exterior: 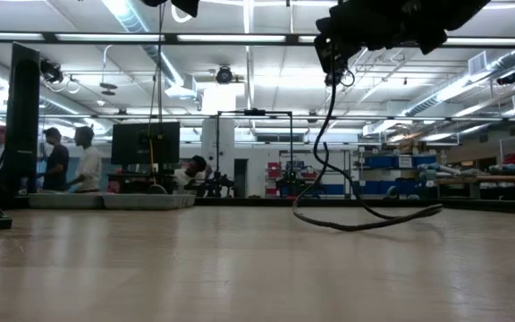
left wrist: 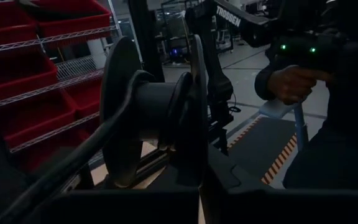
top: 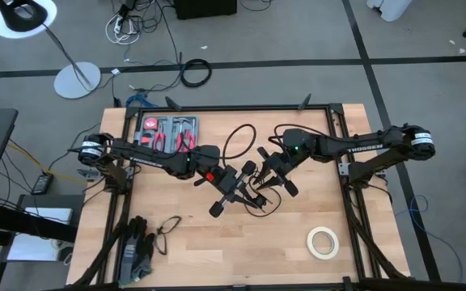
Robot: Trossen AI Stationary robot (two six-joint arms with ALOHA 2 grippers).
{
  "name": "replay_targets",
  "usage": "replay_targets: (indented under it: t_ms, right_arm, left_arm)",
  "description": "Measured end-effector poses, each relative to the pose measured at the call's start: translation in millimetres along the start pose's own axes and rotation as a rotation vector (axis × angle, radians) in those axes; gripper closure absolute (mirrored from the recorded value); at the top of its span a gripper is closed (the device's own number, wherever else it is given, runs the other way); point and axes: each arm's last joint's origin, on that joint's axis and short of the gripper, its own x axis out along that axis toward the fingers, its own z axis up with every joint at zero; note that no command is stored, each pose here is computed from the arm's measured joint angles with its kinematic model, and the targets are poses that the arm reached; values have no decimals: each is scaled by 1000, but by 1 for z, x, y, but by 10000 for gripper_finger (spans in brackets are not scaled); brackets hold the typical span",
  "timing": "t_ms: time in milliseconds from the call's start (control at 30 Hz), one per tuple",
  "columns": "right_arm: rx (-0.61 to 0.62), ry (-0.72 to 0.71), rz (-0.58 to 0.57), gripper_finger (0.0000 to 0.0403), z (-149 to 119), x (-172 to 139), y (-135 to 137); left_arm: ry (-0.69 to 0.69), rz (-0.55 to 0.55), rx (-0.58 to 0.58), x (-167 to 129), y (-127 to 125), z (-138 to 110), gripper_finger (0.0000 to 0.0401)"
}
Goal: Coil cords
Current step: Coil the black wire onto the spool
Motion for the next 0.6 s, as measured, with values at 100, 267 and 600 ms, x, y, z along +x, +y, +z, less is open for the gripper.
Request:
replay_targets:
  t_ms: [100,267,600]
  right_arm:
    - [-12,-41,-19,316,-5,0,0]
    - [-46,-59,-70,388,-15,0,0]
    - [17,-71,-99,398,-22,3,4]
  left_arm:
    - [-8,2,8,0,0,1,401]
    - [-12,6,25,0,0,1,401]
    - [-55,30,68,-3,6,6,401]
